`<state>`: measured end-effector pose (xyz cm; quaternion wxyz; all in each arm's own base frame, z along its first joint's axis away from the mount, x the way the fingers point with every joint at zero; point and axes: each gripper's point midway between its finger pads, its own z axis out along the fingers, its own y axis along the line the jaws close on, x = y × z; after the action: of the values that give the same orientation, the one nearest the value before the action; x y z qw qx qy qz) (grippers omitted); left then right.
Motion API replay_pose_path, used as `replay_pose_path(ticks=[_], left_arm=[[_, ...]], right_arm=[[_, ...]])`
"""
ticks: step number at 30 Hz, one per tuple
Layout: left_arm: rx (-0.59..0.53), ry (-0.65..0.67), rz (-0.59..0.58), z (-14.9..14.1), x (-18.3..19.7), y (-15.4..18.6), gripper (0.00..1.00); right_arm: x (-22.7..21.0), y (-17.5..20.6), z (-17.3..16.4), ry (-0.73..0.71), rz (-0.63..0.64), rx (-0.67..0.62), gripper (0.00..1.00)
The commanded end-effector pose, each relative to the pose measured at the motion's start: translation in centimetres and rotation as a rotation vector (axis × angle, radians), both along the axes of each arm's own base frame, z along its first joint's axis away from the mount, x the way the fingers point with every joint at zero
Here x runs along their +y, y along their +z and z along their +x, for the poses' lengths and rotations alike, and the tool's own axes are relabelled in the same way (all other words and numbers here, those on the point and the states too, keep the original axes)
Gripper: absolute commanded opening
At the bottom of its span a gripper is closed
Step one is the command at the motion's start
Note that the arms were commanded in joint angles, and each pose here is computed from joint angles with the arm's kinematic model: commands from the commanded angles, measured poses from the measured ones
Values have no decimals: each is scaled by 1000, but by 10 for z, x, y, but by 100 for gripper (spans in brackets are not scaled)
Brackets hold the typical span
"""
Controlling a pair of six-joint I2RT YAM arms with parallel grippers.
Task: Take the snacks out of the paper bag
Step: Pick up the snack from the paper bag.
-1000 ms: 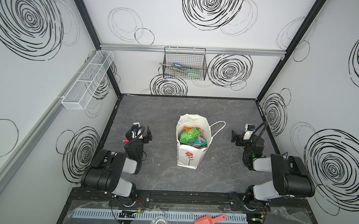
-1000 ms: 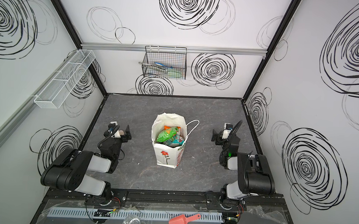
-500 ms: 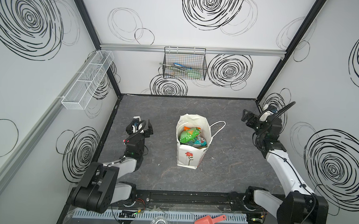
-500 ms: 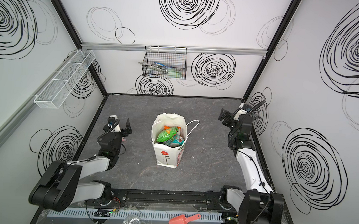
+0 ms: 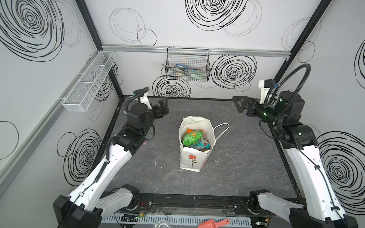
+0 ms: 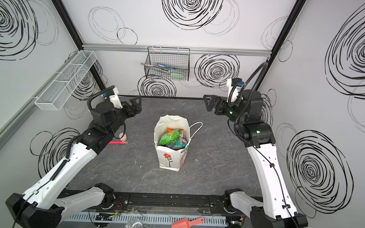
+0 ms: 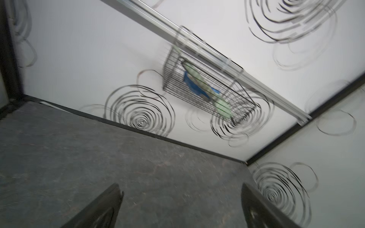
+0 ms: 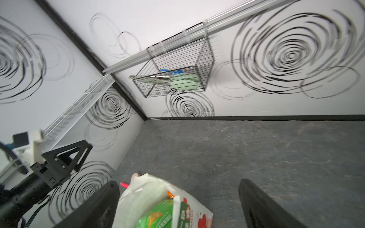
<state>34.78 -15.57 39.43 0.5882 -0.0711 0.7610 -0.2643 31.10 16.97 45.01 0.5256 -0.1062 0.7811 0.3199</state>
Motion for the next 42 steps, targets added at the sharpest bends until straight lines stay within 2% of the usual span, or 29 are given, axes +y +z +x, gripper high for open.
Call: replay_pose_path(ticks=[1, 6, 9, 12, 15, 18, 20, 24, 25, 31, 35, 39, 42], left_arm=[[95, -209, 137, -36, -58, -2, 96], [59, -465, 317, -79, -129, 5, 96], [94, -437, 425, -81, -134, -15, 96], [142, -361, 510, -70, -119, -39, 96], [175, -319, 563, -63, -106, -54, 96], [213, -349, 585, -58, -99, -71, 98], [254, -381, 566, -55, -97, -83, 89], [242, -387, 497, -54, -91, -78, 57], [238, -394, 464, -53, -90, -75, 52], [235, -413, 231, -50, -75, -65, 34], [252, -419, 116, -46, -64, -67, 25], [270, -442, 93, -46, -61, -72, 17], [286, -445, 98, -47, -61, -77, 5]], right_arm=[[32, -40, -15, 86, -151, 145, 99], [74, -53, -33, 195, -214, 165, 100], [76, -62, -33, 191, -230, 179, 100], [74, -65, -35, 187, -239, 179, 100], [72, -67, -35, 184, -242, 181, 100], [73, -67, -35, 187, -242, 180, 100], [75, -66, -34, 190, -237, 179, 100], [78, -63, -33, 194, -235, 179, 100], [80, -62, -33, 198, -237, 178, 99], [109, -58, -44, 259, -283, 155, 95], [131, -80, -47, 295, -356, 187, 93], [137, -111, -45, 293, -426, 246, 93], [134, -134, -39, 259, -473, 287, 95]])
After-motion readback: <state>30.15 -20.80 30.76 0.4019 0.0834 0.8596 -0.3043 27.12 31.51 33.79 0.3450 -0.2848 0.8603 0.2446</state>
